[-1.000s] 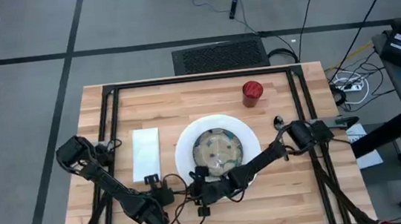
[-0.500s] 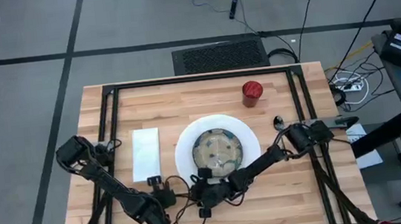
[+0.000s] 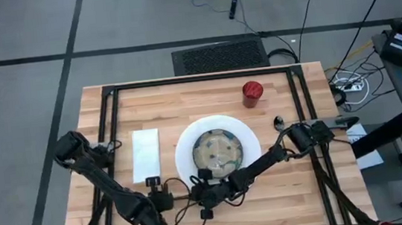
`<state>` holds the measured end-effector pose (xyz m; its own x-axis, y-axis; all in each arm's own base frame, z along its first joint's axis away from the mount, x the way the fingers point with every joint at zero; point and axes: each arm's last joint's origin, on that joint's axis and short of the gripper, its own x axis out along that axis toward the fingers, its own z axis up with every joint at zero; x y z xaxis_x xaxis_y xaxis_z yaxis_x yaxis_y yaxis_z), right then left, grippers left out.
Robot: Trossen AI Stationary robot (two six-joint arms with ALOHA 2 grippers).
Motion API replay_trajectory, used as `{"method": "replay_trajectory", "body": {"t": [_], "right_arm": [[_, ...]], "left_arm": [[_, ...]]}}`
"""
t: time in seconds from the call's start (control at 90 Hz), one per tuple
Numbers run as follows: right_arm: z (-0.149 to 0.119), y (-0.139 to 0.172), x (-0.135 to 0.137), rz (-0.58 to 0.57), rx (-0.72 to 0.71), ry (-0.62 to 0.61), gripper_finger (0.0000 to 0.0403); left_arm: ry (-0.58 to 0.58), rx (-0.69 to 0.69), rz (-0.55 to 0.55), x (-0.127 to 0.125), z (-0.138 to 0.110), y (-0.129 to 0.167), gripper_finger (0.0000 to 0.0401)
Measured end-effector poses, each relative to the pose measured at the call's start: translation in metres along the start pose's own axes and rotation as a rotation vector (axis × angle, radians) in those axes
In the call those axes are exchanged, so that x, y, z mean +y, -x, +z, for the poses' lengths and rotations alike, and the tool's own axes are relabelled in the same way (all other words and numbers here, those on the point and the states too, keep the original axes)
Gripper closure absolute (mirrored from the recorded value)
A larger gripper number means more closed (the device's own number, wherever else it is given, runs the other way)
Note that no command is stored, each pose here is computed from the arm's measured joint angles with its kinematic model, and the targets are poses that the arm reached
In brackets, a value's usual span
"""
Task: Set table place
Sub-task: Move the black knife to the middle right of the table
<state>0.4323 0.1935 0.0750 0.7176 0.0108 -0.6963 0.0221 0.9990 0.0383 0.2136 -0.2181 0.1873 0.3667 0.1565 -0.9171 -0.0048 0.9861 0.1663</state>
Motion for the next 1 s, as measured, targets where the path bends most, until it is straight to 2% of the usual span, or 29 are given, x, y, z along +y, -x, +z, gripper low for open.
{"method": "replay_trajectory", "body": {"t": [0.133, 0.244, 0.456, 0.622, 0.778, 0.856, 1.0], "right_arm": [[0.0, 0.0, 0.0, 0.008, 0.002, -0.021, 0.0357], [0.001, 0.0, 0.001, 0.021, -0.003, -0.051, 0.0357], [0.001, 0.0, 0.002, 0.029, -0.003, -0.097, 0.0358], [0.001, 0.0, 0.002, 0.043, 0.002, -0.108, 0.0358], [0.001, 0.0, 0.002, 0.048, 0.0, -0.113, 0.0358], [0.001, 0.0, 0.003, 0.047, -0.006, -0.114, 0.0358], [0.002, 0.001, 0.007, 0.046, -0.039, -0.077, 0.0352]], "left_arm": [[-0.007, -0.018, -0.011, -0.002, -0.002, 0.005, 0.04], [-0.019, -0.015, -0.012, -0.004, -0.009, -0.002, 0.0391], [-0.023, -0.031, -0.023, -0.01, -0.019, -0.024, 0.0325], [-0.093, -0.025, 0.0, -0.017, -0.023, -0.043, 0.0288], [-0.102, -0.027, 0.07, -0.021, -0.026, -0.058, 0.0286], [-0.102, 0.005, 0.07, -0.021, -0.027, -0.065, 0.0288], [-0.099, 0.02, 0.071, -0.024, -0.029, -0.07, 0.0335]]}}
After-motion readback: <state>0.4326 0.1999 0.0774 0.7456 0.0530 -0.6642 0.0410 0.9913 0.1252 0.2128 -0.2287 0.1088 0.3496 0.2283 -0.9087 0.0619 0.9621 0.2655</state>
